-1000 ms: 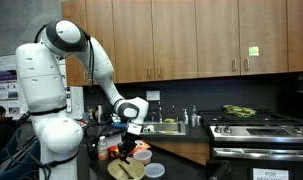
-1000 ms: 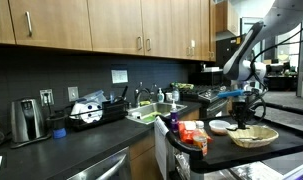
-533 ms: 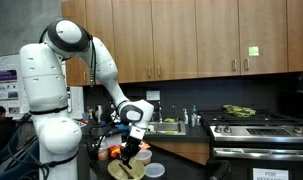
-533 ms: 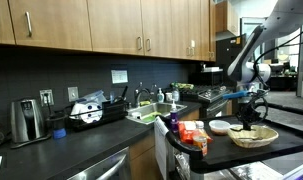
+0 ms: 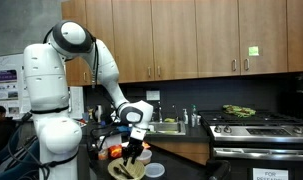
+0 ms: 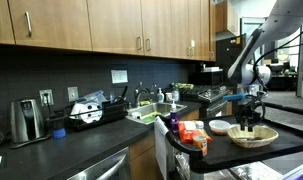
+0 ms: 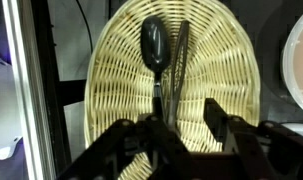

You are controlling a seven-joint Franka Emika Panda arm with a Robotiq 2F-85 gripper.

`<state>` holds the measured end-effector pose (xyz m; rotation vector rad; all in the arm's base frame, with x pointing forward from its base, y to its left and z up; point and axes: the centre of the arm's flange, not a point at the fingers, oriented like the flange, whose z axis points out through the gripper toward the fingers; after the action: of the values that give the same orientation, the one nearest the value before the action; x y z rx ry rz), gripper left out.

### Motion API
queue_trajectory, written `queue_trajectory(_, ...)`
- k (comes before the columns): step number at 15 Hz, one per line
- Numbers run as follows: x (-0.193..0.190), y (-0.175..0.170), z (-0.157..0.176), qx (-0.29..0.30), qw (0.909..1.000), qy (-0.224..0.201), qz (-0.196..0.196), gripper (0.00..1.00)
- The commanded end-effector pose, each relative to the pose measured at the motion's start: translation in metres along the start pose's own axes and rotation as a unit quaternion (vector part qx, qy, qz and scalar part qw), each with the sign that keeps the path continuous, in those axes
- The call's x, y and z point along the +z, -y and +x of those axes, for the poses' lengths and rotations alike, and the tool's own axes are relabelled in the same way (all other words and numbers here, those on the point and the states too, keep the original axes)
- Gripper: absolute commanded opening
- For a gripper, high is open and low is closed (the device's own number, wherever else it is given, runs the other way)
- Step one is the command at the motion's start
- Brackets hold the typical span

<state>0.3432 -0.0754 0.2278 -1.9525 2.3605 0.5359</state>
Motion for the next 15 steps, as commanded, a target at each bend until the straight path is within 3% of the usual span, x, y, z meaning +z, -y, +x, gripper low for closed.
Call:
queue_trajectory(1,0.012,-0.06,-0.025,-0.047,0.998,-0.021,0.035,0.78)
queue_trajectory(4,-0.005,-0.049,-0.047,-0.122,0.99,-0.054,0.044,0.98)
queue_trajectory(7,-0.02,-0.045,-0.064,-0.203,0.9748,-0.085,0.039,1.0)
queue_trajectory(11,-0.043,-0.044,-0.079,-0.308,0.9445,-0.112,0.023,1.0)
queue_trajectory(15,-0.064,-0.042,-0.086,-0.406,0.9042,-0.132,0.001,1.0)
